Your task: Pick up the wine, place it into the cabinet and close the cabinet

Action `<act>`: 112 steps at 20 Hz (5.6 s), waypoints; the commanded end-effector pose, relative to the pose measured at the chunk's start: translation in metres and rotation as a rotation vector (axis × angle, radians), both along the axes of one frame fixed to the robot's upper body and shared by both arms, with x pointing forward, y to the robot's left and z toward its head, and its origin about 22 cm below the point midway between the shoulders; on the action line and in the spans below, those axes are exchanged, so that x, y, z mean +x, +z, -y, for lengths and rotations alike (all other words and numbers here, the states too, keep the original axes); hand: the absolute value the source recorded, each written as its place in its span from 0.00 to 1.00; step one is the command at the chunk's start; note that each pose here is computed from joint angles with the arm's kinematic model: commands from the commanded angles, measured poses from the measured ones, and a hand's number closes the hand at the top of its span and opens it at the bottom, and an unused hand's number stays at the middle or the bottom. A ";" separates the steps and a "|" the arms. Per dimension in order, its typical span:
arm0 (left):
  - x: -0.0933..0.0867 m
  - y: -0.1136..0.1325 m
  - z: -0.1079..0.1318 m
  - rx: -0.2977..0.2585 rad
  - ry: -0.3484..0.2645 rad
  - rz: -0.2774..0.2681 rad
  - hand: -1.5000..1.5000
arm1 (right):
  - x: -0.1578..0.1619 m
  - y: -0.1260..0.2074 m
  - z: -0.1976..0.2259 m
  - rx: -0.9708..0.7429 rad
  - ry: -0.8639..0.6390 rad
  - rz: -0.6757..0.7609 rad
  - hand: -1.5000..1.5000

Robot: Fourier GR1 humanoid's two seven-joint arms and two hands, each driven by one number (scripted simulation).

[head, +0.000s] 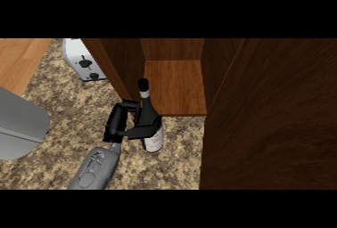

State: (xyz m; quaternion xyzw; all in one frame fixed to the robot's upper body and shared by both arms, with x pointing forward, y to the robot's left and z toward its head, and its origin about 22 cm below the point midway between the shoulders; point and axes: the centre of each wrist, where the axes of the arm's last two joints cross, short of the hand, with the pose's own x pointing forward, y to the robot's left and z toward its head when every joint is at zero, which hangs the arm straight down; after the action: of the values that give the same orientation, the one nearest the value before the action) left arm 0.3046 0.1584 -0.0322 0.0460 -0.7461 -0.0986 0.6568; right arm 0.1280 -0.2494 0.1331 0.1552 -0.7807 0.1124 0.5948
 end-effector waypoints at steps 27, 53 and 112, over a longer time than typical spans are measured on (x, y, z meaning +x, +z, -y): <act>0.071 0.029 0.073 0.222 0.150 -0.133 1.00 | -0.028 0.014 0.007 0.067 0.077 0.062 0.00; 0.100 0.017 0.044 0.324 0.333 0.007 1.00 | -0.020 -0.002 0.015 0.073 0.133 0.041 0.00; 0.111 0.056 0.073 0.278 0.406 0.125 0.00 | -0.020 0.017 0.007 0.068 0.164 0.060 0.00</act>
State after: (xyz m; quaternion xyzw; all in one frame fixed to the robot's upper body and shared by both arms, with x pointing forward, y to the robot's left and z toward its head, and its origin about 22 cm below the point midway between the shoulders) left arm 0.4152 0.0865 0.0200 0.3143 -0.7197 -0.0851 0.6133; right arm 0.1267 -0.2616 0.1216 0.2422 -0.7753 0.1380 0.5668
